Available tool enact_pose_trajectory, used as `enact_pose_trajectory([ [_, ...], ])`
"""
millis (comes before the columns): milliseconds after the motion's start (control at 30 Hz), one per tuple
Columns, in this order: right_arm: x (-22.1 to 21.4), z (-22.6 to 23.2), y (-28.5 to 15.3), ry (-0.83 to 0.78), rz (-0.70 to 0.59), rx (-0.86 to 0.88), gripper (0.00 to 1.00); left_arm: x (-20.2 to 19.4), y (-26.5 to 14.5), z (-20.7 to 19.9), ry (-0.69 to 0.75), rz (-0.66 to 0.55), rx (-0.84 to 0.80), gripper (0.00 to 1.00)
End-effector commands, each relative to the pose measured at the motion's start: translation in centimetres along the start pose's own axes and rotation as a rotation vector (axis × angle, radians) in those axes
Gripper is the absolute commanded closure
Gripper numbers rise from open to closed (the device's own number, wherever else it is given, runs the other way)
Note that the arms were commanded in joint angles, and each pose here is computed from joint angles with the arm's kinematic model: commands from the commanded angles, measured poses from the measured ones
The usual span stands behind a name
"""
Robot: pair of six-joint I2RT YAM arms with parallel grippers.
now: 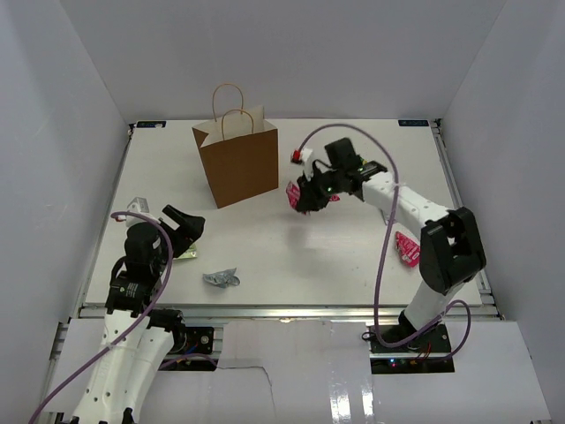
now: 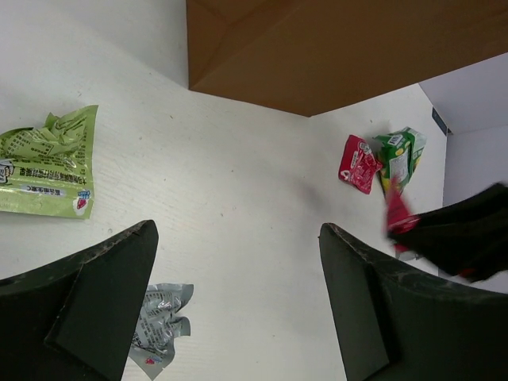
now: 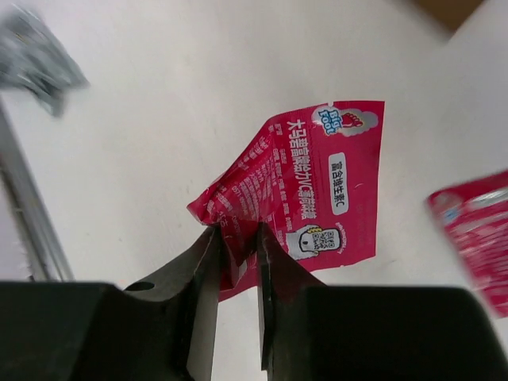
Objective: Place the snacks into the paper bag
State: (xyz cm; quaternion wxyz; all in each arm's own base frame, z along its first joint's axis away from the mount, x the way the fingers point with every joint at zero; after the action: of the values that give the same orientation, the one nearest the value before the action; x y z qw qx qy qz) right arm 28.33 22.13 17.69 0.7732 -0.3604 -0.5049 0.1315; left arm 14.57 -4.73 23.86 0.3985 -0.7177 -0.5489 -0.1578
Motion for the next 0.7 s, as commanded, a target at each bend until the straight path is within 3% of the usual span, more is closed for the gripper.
enact_pose_trajectory([
  [0,9.0,1.0,-8.4,-0.323,-0.391,0.289,0.92,-0.1,0.0,0.0,-0.007,-0.001,-0.016,0.07],
  [33,12.0,1.3,-10.8,-0.383,-0.459,0.267,0.92,-0.1,0.0,-0.1,-0.008,-0.003,-0.016,0.07],
  [200,19.9,1.9,-16.1,-0.313,-0.656,0.248,0.92,0.1,0.0,-0.1,-0.007,-0.007,-0.016,0.07],
  [233,22.0,1.8,-17.3,-0.352,-0.764,0.216,0.92,0.1,0.0,-0.2,-0.005,-0.009,-0.018,0.07],
  [300,24.0,1.6,-17.8,-0.152,-0.886,0.186,0.92,0.1,0.1,-0.2,-0.004,-0.005,-0.016,0.07],
  [367,26.2,1.5,-18.8,-0.080,-1.042,0.177,0.92,0.3,0.0,-0.4,-0.005,-0.010,-0.021,0.07],
  [400,27.0,0.4,-17.5,0.080,-1.066,0.199,0.92,0.3,-0.1,-0.5,-0.004,-0.010,-0.025,0.07],
  [500,29.6,-0.9,-16.2,0.269,-1.116,0.205,0.92,0.5,-0.3,-0.6,-0.008,-0.013,-0.035,0.07],
  [667,30.1,-1.2,-13.5,0.352,-1.121,0.205,0.92,0.2,-0.7,-0.4,-0.029,-0.012,-0.039,0.08],
])
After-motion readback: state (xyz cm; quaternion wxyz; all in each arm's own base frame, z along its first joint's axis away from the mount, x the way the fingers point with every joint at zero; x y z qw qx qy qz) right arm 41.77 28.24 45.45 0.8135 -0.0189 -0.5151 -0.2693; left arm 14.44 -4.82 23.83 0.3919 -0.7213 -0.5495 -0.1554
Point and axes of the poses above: each gripper's point midway between its finger pads, its own y axis out along the fingers, its own z axis along the line the jaws close on, x = y × z, the point moved 10 cm from there along -y, back along the fingers, and after that the axes turned 1 degree about y, right-handed, at the moved point
